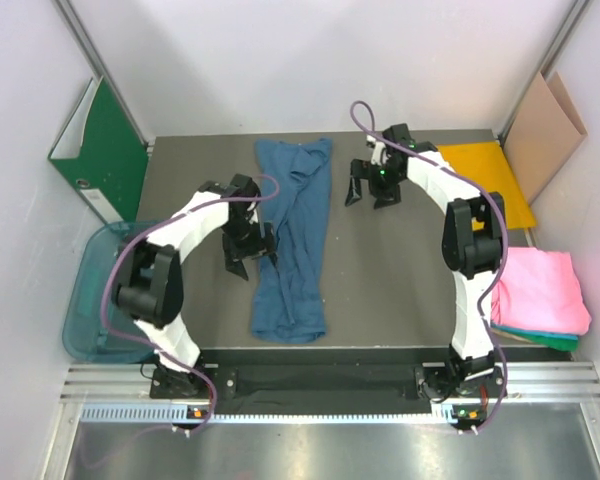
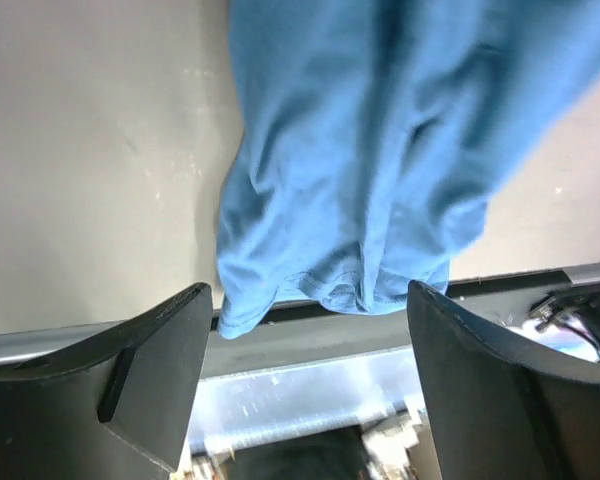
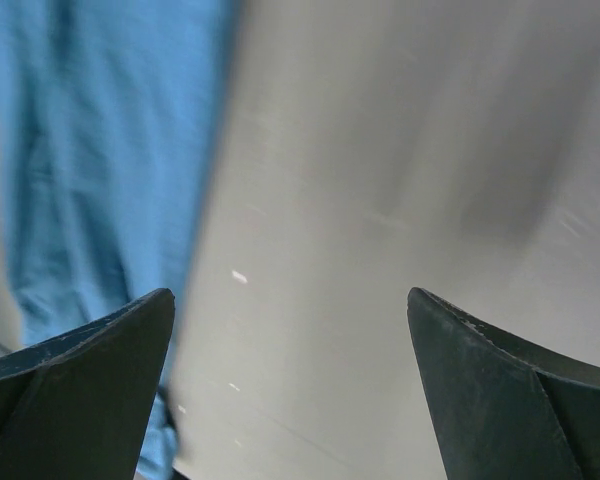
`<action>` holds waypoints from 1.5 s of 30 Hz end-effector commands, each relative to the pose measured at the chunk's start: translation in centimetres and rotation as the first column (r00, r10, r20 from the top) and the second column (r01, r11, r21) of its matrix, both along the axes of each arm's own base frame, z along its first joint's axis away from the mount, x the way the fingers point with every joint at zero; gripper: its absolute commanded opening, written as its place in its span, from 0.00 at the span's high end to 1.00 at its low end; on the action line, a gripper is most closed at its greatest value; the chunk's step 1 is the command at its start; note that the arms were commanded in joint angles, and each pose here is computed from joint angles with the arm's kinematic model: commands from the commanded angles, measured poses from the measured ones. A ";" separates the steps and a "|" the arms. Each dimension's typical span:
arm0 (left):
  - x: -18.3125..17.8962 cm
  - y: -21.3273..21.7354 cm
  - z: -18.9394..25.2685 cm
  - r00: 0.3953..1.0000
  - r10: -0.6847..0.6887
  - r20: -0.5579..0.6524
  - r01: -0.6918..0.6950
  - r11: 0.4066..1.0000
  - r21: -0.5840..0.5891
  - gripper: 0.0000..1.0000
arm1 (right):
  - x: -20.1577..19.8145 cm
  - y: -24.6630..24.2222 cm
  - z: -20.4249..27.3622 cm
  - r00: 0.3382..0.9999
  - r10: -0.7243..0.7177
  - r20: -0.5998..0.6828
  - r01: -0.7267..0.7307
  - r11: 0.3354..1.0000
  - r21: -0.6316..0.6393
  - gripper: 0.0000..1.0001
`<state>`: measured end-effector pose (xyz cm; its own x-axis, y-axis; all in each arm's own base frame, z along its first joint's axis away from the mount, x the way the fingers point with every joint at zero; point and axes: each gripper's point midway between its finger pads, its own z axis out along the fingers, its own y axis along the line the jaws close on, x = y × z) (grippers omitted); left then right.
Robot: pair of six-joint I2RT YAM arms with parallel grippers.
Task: Fold and stack the t-shirts
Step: Rotate the tshirt 90 degrees, then grab the bottom of the folded rectangular tshirt with both arms
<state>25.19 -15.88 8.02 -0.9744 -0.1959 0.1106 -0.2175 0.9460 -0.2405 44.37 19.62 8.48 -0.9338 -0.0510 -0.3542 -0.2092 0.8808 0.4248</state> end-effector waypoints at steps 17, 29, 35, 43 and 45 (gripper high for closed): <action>-10.3 -1.6 0.8 0.986 -0.125 0.107 0.117 0.990 0.077 0.31 | 8.5 9.6 -0.5 0.983 -0.042 0.180 0.020 0.992 0.121 0.04; -9.6 -2.0 2.4 0.973 -0.121 0.197 0.109 0.992 0.069 0.32 | 12.0 11.4 -3.6 0.970 -0.150 0.191 0.116 0.977 0.178 0.69; -10.5 -1.2 0.9 0.965 -0.185 0.186 0.161 0.977 0.140 0.26 | 13.1 9.7 -2.7 0.952 -0.189 0.243 0.155 0.976 0.153 1.00; -10.8 -2.4 -1.0 0.947 -0.253 0.196 0.214 0.956 0.202 0.35 | 16.2 3.3 -0.5 0.901 -0.335 0.275 0.295 0.939 0.176 1.00; -10.8 -3.1 -1.8 0.950 -0.249 0.186 0.215 0.958 0.189 0.39 | 16.7 2.1 -0.3 0.894 -0.357 0.271 0.314 0.931 0.188 1.00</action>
<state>13.84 -18.05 7.64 -0.9947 0.0459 -0.0924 0.0547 0.9939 -0.0953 57.57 26.84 3.59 -0.8340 0.2092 -0.5106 -0.1032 0.8499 0.5168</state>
